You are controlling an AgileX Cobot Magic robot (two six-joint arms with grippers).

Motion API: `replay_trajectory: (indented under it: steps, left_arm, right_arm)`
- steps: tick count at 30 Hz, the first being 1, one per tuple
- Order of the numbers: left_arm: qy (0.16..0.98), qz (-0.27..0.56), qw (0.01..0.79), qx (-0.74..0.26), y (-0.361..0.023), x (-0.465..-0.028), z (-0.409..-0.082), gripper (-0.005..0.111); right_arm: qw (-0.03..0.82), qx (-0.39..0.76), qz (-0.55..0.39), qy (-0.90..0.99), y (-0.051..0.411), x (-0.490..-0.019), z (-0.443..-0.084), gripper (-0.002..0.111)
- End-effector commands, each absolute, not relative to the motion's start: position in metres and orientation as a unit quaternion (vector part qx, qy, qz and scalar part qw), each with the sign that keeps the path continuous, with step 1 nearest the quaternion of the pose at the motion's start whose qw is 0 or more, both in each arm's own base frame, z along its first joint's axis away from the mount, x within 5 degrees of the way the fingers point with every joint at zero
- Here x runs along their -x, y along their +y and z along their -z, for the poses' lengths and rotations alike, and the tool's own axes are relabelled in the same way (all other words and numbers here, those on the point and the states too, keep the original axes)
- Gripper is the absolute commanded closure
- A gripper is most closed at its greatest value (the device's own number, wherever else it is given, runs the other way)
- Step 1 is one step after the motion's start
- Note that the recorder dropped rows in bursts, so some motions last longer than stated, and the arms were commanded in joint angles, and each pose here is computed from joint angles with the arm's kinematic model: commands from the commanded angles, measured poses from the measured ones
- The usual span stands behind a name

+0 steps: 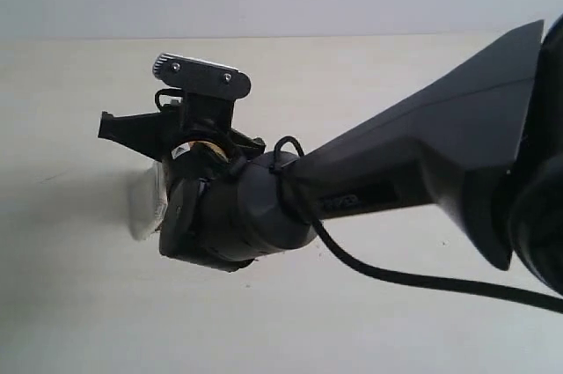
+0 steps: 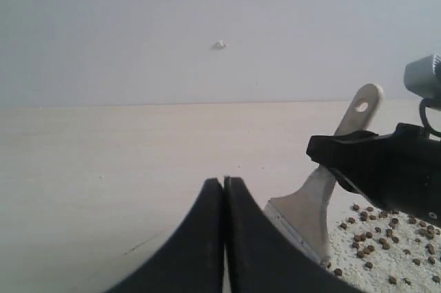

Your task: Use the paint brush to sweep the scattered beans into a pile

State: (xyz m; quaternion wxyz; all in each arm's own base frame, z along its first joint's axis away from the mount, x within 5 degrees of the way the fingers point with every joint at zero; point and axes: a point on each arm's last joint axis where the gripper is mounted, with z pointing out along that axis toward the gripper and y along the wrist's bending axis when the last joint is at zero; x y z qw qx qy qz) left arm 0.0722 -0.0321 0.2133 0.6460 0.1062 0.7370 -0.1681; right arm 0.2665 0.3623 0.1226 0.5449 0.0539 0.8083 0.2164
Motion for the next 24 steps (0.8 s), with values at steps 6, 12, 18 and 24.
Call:
replay_trajectory:
  steps: [6,12,18,24]
  left_arm:
    - [0.736,0.165,0.647,-0.109,-0.032,-0.072,-0.213,0.107]
    - [0.736,0.165,0.647,-0.109,-0.032,-0.072,-0.213,0.107]
    - [0.736,0.165,0.647,-0.109,-0.032,-0.072,-0.213,0.107]
    - [0.736,0.165,0.647,-0.109,-0.032,-0.072,-0.213,0.107]
  right_arm:
    - [0.6,-0.003,-0.025,0.8,0.335,-0.269,-0.17,0.108]
    - [0.622,0.023,-0.096,0.777,0.341,-0.266,-0.208,0.108]
    - [0.571,0.08,-0.187,0.795,0.354,-0.255,-0.224,0.108]
    - [0.48,0.103,-0.25,0.834,0.368,-0.244,-0.198,0.108]
